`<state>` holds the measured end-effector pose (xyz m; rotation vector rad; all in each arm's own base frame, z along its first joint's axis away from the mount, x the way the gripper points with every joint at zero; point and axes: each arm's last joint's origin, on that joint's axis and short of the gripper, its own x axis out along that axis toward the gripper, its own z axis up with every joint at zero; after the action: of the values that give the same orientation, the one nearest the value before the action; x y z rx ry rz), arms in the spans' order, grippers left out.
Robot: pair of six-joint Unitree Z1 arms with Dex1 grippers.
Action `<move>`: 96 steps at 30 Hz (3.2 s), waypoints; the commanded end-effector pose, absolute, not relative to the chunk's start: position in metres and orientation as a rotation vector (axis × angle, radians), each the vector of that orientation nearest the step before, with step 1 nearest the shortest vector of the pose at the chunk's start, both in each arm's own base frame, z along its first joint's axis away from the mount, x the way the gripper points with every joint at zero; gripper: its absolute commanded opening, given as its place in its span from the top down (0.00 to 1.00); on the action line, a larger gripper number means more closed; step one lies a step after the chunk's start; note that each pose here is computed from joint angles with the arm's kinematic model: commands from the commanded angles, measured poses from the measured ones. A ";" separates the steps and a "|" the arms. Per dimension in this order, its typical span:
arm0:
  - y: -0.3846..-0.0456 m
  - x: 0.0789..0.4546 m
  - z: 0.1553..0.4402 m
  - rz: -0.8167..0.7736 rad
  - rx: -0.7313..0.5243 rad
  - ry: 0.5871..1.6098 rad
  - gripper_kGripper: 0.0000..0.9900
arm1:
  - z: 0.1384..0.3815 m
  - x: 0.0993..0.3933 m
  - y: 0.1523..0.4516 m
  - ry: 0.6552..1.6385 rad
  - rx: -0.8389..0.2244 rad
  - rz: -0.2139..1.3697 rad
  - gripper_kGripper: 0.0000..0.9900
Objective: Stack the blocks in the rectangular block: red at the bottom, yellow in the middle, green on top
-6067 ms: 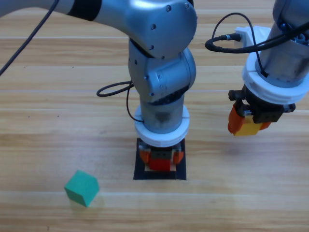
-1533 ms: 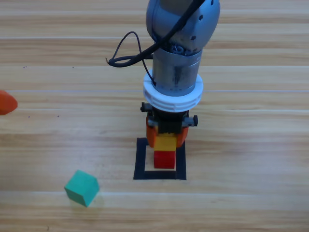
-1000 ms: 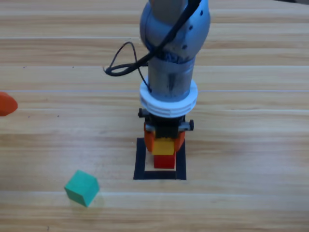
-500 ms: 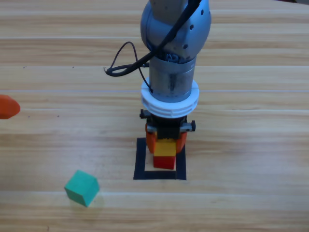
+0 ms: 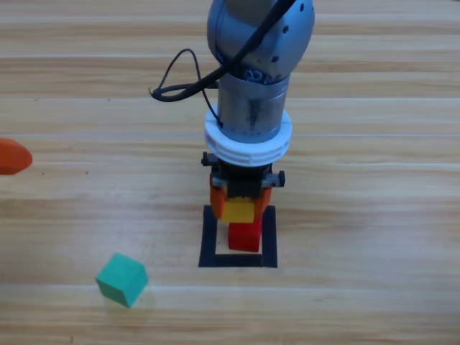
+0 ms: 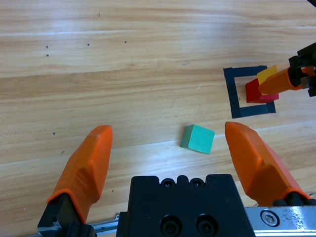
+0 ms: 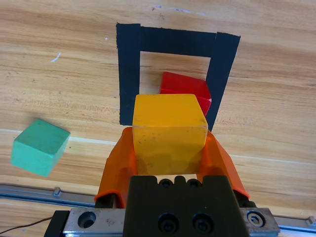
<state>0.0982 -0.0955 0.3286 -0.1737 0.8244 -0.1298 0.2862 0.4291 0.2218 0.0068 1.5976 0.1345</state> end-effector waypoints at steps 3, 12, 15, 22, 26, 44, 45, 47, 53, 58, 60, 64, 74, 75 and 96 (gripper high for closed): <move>-0.096 0.098 0.319 -0.130 -0.160 0.838 0.02 | 0.198 0.280 0.436 1.623 -0.069 0.108 1.00; -0.098 0.099 0.318 -0.130 -0.164 0.838 0.02 | 0.196 0.280 0.435 1.620 -0.084 0.089 1.00; -0.098 0.099 0.317 -0.130 -0.163 0.839 0.02 | 0.194 0.280 0.435 1.624 -0.088 0.085 1.00; -0.098 0.099 0.316 -0.127 -0.164 0.841 0.02 | 0.188 0.281 0.436 1.630 -0.099 0.082 1.00; -0.097 0.098 0.315 -0.125 -0.163 0.843 0.02 | 0.183 0.282 0.438 1.634 -0.103 0.085 0.89; -0.098 0.099 0.314 -0.128 -0.167 0.842 0.02 | 0.173 0.286 0.433 1.648 -0.137 0.041 0.00; -0.097 0.099 0.314 -0.127 -0.166 0.842 0.02 | 0.175 0.286 0.434 1.644 -0.135 0.048 0.00; -0.097 0.099 0.313 -0.126 -0.164 0.844 0.02 | 0.179 0.286 0.434 1.639 -0.130 0.055 0.00; -0.098 0.099 0.313 -0.126 -0.168 0.844 0.02 | 0.232 0.267 0.434 1.546 -0.120 0.151 0.00; -0.097 0.099 0.320 -0.125 -0.194 0.833 0.02 | 0.300 0.230 0.428 1.382 -0.147 0.243 0.00; -0.097 0.102 0.329 -0.113 -0.222 0.822 0.02 | 0.319 0.218 0.424 1.340 -0.147 0.266 0.00; -0.100 0.106 0.343 -0.074 -0.301 0.834 0.01 | 0.353 0.194 0.411 1.259 -0.162 0.305 0.00; -0.161 0.146 0.304 0.041 -0.320 1.141 0.00 | 0.367 0.146 0.253 1.075 0.064 0.484 0.00; -0.176 0.157 0.293 0.061 -0.298 1.188 0.01 | 0.357 0.138 0.216 1.034 0.140 0.536 0.00; -0.219 0.216 0.250 0.391 -0.549 1.310 0.03 | 0.319 0.126 0.183 0.948 0.082 0.923 0.00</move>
<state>0.2081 -0.2241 0.2567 -0.4840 1.3224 0.3047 0.1186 0.1777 0.3333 0.0935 0.9012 0.9014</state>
